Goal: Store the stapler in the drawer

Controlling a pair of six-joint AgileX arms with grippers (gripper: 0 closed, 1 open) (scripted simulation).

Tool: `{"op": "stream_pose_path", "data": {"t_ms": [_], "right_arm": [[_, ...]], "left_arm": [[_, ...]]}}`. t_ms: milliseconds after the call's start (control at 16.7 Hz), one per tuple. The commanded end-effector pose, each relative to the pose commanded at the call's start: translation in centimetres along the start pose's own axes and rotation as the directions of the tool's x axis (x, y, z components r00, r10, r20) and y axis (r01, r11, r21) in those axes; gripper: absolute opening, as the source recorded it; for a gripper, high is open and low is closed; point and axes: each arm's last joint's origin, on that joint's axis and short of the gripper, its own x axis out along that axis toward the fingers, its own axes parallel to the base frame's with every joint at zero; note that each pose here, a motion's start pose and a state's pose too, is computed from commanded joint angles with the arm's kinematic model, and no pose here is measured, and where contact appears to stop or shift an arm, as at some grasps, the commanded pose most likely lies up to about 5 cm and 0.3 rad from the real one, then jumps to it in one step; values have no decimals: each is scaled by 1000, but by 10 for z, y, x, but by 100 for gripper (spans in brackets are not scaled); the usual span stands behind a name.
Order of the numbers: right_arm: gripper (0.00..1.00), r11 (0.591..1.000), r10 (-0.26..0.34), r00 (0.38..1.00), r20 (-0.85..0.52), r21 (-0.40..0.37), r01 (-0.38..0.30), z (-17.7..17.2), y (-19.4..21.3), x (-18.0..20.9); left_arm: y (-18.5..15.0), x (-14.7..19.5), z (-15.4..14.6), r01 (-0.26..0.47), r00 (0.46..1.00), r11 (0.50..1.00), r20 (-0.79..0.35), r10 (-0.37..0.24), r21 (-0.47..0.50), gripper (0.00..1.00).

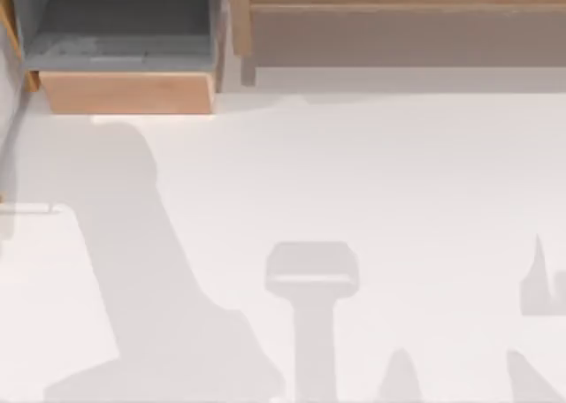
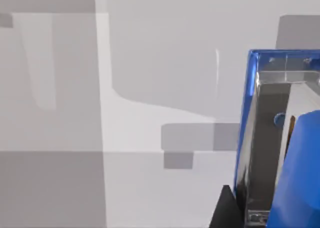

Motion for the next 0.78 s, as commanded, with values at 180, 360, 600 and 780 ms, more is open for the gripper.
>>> {"op": "stream_pose_path", "data": {"t_ms": [180,360,600,780], "right_arm": [[100,1000,0,1000,0,0,0,0,0,0],[100,1000,0,1000,0,0,0,0,0,0],[100,1000,0,1000,0,0,0,0,0,0],[100,1000,0,1000,0,0,0,0,0,0]], "left_arm": [[0,7,0,12,1000,1000,-27,-12,10,0],[-2,9,1,11,1000,1000,-29,-10,14,0],[-1,14,1,9,1000,1000,-26,-9,12,0],[0,17,0,12,1000,1000,-27,-12,10,0]]}}
